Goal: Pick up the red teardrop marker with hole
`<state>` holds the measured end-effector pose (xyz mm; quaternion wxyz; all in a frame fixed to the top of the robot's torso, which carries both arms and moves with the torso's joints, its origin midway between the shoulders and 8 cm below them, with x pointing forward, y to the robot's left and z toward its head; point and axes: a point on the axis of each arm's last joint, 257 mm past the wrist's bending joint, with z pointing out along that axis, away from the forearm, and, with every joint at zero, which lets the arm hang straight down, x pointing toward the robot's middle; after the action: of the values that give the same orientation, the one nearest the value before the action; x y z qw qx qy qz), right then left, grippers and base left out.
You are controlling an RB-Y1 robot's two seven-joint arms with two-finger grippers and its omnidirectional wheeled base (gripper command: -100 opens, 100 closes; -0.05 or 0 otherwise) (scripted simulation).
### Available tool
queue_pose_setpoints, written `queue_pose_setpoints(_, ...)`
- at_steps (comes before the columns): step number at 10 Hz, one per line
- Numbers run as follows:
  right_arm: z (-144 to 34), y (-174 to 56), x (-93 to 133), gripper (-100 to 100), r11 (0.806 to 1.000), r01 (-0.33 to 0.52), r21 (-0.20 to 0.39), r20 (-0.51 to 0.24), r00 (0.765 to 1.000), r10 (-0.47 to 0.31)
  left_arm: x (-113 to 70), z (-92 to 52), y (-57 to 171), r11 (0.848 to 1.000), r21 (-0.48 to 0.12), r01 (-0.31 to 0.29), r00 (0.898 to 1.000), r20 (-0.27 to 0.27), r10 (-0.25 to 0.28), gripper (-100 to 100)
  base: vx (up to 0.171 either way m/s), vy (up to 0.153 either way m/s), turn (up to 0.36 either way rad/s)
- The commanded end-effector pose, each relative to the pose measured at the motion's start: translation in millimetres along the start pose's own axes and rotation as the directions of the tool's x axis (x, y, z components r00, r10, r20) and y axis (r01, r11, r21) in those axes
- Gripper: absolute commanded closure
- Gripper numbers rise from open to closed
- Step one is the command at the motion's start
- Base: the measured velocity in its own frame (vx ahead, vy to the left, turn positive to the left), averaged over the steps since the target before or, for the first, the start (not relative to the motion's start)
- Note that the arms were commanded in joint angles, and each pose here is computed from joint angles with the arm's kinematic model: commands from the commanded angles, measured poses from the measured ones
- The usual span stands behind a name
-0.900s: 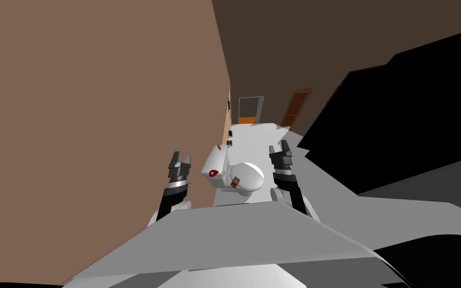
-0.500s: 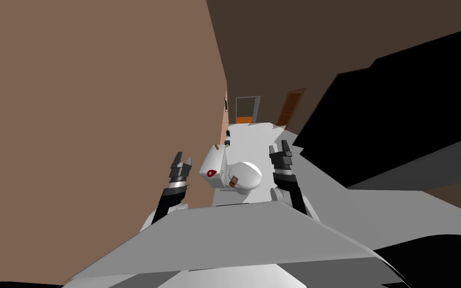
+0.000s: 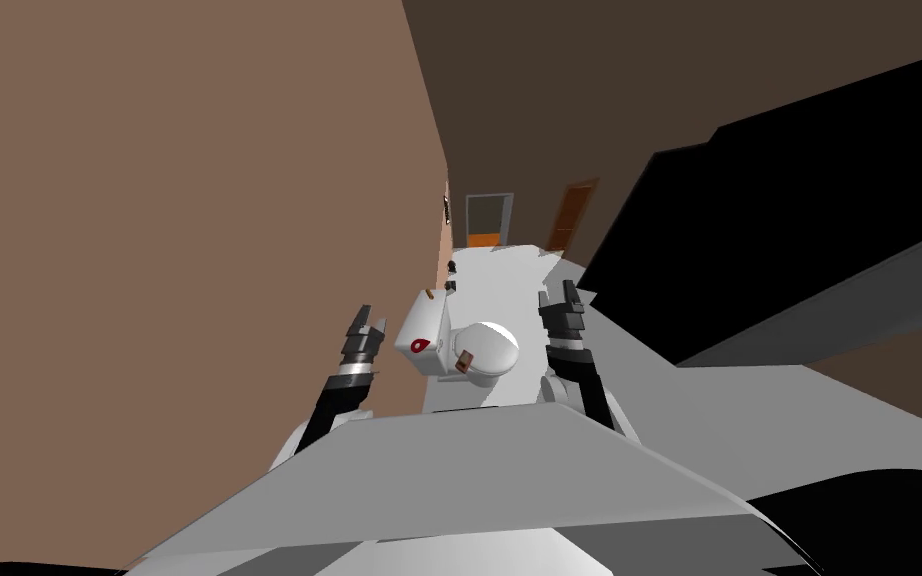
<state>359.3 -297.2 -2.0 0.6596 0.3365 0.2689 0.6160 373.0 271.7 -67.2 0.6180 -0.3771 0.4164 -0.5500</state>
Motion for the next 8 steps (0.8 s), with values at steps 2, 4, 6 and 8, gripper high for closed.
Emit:
queue_pose_setpoints(2, 0.0, 0, 0, 0, 1.000, 0.000, 0.000, 0.000, 1.000, 0.000, 0.6, -3.2, 13, 0.998, -0.069, -0.007, 1.000, -0.007, 0.007, -100, -0.033, -0.004, -0.103)
queue_pose_setpoints(4, 0.0, 0, 0, 0, 1.000, 0.000, 0.000, 0.000, 1.000, 0.000, 1.6, -5.4, 23, 0.993, -0.115, -0.011, 1.000, -0.011, 0.010, -100, -0.022, -0.003, -0.075)
queue_pose_setpoints(6, 0.0, 0, 0, 0, 1.000, 0.000, 0.000, 0.000, 1.000, 0.000, 2.5, -8.1, 33, 0.986, -0.165, -0.014, 1.000, -0.014, 0.012, -100, -0.018, -0.002, -0.082)
queue_pose_setpoints(8, 0.0, 0, 0, 0, 1.000, 0.000, 0.000, 0.000, 1.000, 0.000, 3.6, -11.7, 44, 0.976, -0.218, -0.016, 1.000, -0.017, 0.013, -100, -0.019, -0.006, -0.086)
